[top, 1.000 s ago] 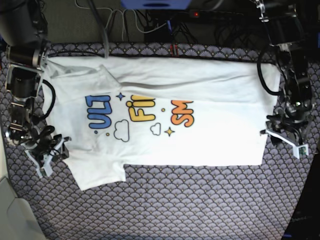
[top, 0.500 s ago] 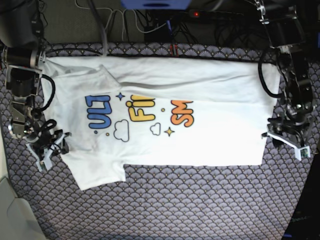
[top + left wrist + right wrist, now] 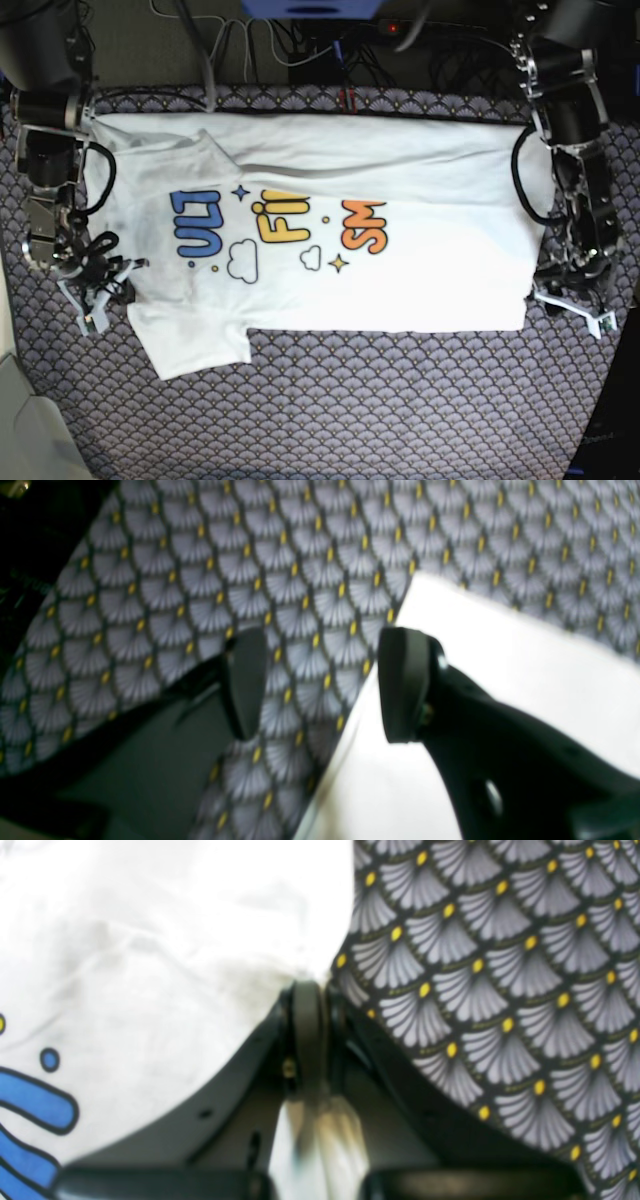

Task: Fold the T-shirt properly
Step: 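Move both grippers to the shirt's side edges and grasp the fabric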

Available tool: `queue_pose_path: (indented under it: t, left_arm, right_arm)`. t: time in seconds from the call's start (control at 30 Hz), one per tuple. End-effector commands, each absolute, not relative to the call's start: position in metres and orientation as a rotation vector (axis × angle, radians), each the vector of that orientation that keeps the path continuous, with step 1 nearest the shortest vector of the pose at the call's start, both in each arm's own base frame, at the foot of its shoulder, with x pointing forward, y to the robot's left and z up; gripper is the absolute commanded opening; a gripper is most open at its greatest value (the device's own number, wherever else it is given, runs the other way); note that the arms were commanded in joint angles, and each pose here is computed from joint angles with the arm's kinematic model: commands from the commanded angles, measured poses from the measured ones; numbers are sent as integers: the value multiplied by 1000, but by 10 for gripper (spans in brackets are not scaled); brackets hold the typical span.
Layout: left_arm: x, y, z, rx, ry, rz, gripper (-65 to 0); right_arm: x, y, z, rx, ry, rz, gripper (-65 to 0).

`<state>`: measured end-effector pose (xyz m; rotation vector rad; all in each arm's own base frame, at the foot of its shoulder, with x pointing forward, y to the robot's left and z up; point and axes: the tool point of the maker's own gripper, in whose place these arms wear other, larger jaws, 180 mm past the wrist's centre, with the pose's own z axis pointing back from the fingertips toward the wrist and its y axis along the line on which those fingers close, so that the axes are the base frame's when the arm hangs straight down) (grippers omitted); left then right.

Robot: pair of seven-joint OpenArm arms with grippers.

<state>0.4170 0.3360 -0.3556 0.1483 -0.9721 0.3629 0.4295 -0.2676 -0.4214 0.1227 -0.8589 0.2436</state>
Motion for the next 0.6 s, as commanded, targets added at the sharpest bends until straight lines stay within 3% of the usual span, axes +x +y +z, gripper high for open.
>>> queue_pose_path:
  t: [0.0,0.57]
  left_arm:
    - [430,345,-338,164,-1038,367,-302]
    - [464,326,-399,194,-1033,246,-299]
  right_arm:
    - [441,-275,-404,109,-898,243,-650]
    - [435,-275,-411,112,-880,242,-650]
